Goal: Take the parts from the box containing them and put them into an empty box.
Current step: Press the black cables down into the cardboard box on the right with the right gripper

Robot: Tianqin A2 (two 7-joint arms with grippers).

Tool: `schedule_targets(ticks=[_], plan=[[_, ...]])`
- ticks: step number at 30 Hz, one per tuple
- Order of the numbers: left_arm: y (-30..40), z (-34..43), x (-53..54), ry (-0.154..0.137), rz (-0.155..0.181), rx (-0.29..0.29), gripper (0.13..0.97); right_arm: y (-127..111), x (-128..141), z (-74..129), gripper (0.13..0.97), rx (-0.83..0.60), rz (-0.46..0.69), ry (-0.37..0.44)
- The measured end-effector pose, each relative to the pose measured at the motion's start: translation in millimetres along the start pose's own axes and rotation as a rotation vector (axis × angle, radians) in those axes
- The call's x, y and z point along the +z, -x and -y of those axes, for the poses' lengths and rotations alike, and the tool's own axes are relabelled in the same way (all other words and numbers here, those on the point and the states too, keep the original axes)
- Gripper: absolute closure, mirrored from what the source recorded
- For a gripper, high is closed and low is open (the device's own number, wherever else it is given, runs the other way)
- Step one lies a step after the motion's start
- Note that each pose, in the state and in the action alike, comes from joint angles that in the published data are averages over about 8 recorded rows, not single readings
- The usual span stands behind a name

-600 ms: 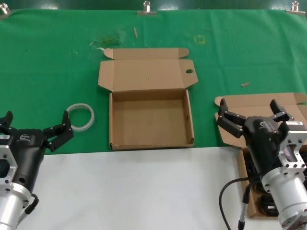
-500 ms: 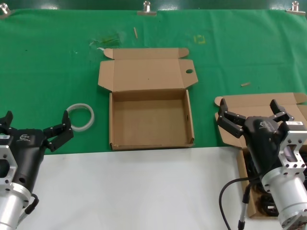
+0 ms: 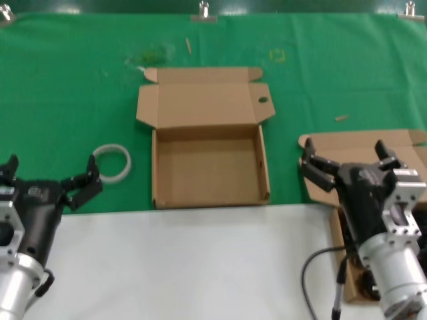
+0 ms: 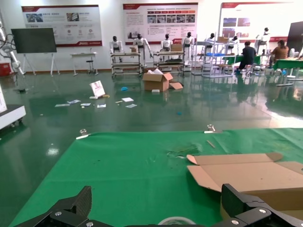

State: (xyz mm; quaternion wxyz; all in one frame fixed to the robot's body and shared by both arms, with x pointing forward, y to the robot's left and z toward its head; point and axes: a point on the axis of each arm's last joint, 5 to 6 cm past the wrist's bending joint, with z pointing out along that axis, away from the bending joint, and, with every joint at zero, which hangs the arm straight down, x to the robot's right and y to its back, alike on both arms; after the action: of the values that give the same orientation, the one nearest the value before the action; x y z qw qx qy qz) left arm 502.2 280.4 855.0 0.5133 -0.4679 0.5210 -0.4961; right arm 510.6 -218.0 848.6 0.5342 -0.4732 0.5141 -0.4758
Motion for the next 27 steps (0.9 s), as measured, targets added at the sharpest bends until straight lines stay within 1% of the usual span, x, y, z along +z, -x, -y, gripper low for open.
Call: schedule_targets(ticks=[7,12,16,21,27], plan=[[0.0,0.0,0.0,0.000,0.000,0.000,0.132,17,-12,-1,0.130,0.015,-0.070,0.037],[0.0,0.0,0.0,0.000,0.000,0.000,0.132,24,-28,-1,0.130,0.002,-0.146,0.103],[0.0,0.0,0.0,0.000,0.000,0.000,0.132,27,-41,1,0.130,-0.043,-0.215,0.187],[0.0,0.0,0.0,0.000,0.000,0.000,0.132,22,-54,4,0.130,-0.146,-0.286,0.310],[0.0,0.0,0.0,0.000,0.000,0.000,0.132,11,-55,10,0.130,-0.289,-0.325,0.438]])
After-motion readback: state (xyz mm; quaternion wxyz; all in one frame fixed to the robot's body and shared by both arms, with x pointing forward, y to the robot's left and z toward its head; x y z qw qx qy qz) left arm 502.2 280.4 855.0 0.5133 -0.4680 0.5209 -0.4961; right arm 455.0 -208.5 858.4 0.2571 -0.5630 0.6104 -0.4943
